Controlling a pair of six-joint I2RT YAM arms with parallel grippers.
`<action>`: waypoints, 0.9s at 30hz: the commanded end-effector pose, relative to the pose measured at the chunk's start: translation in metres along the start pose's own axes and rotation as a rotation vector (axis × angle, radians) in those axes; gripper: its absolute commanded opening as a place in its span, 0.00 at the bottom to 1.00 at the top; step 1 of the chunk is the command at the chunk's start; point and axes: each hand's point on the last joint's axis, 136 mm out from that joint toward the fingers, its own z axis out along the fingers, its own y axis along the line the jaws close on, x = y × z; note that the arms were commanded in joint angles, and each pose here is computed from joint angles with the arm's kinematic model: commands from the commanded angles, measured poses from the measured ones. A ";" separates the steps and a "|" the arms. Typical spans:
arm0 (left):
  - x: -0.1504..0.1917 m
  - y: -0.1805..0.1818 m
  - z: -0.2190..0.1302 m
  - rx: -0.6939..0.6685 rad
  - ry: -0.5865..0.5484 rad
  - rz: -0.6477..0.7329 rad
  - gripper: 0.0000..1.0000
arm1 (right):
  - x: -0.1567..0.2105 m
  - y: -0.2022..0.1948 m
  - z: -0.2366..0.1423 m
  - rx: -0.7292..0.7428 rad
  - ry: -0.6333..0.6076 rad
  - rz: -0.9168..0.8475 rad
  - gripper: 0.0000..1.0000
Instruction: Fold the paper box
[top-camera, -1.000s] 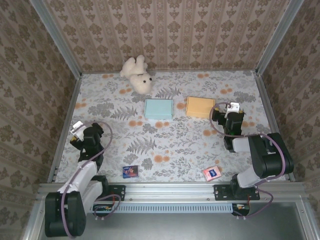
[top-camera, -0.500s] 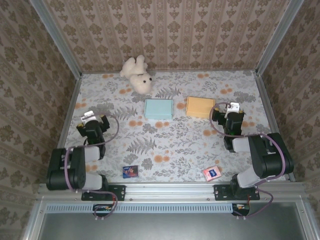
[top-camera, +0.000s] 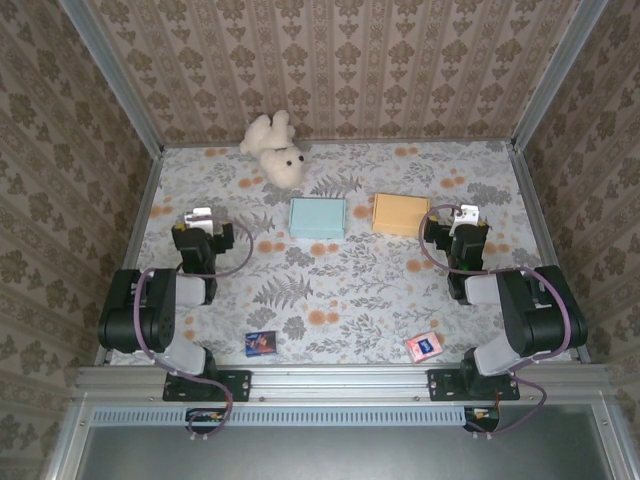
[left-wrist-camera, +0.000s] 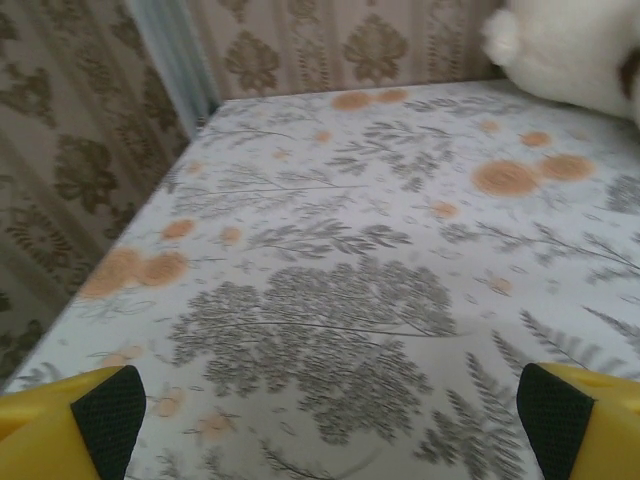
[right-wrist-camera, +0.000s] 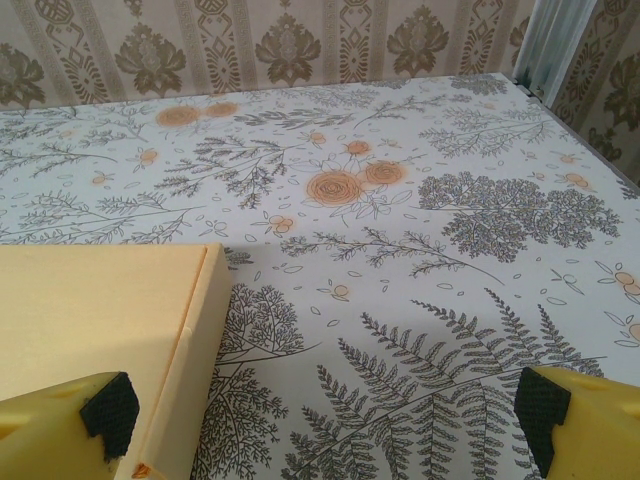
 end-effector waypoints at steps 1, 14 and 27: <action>0.009 0.003 0.000 -0.017 0.047 -0.015 1.00 | -0.001 0.004 0.002 -0.013 0.005 -0.016 1.00; 0.006 -0.009 -0.002 0.010 0.029 0.031 1.00 | -0.001 0.004 0.002 -0.013 0.003 -0.016 1.00; 0.006 -0.010 -0.003 0.008 0.025 0.036 1.00 | -0.001 0.004 0.002 -0.013 0.005 -0.016 1.00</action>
